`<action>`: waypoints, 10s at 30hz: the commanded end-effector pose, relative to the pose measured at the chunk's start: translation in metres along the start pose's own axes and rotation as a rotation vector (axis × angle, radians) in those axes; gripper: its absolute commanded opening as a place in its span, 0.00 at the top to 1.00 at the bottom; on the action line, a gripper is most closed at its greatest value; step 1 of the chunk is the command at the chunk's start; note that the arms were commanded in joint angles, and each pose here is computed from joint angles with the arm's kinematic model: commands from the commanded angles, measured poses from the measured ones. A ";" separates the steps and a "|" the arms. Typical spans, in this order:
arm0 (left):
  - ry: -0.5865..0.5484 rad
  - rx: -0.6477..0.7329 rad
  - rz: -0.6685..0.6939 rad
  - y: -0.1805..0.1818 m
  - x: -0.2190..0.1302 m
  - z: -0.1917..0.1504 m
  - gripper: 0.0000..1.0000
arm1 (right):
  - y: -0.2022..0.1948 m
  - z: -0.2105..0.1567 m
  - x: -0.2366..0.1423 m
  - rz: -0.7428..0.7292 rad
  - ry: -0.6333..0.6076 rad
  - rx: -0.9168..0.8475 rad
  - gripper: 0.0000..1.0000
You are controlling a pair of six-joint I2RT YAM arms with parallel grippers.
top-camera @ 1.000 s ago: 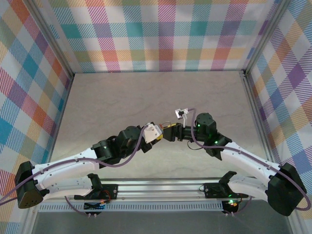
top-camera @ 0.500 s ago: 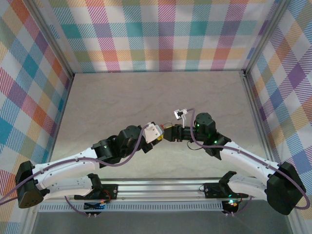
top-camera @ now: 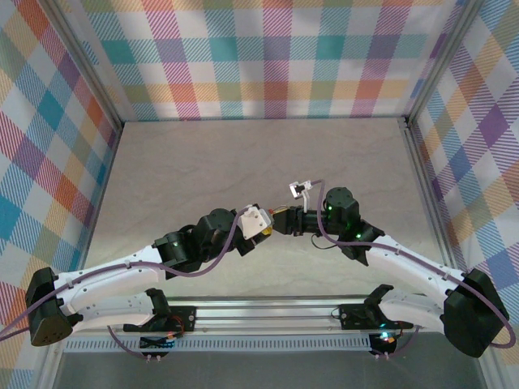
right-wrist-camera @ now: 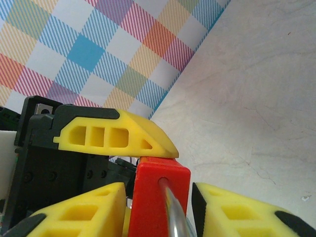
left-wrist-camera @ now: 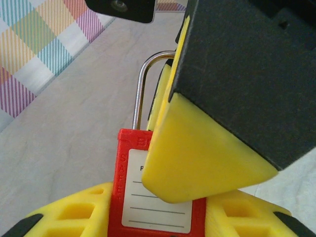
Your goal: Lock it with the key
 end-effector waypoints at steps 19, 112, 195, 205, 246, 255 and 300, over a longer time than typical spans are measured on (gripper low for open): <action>-0.095 -0.037 0.005 0.004 -0.009 0.013 1.00 | 0.008 0.008 -0.001 0.029 -0.023 -0.028 1.00; -0.366 -1.386 -0.685 0.053 0.044 -0.020 0.44 | -0.037 0.037 -0.044 0.042 -0.165 0.257 1.00; -0.273 -1.329 -0.889 0.017 0.058 -0.014 0.81 | -0.076 0.034 -0.033 -0.050 -0.132 0.522 1.00; -0.256 -1.320 -0.881 0.016 0.058 -0.015 0.84 | -0.072 0.036 -0.036 -0.027 -0.139 0.501 1.00; -0.445 -1.387 -0.697 0.051 0.064 -0.018 0.76 | -0.054 0.039 -0.044 0.039 -0.185 0.373 1.00; -0.482 -1.389 -0.688 0.057 0.063 -0.014 0.80 | -0.054 0.039 -0.044 0.036 -0.190 0.372 1.00; -0.492 -1.439 -0.661 0.059 0.067 -0.019 1.00 | -0.055 0.036 -0.039 0.081 -0.192 0.394 0.65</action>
Point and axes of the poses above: each hand's point on the last joint's axis, 136 mm out from that joint toward the fingers, its own x axis out along the fingers, its own y axis along the line the jaws close on, z = x × y, the point moved 9 cm from there along -x, back along the fingers, and after that the axes turned 1 degree about x, right-handed, at the moved point
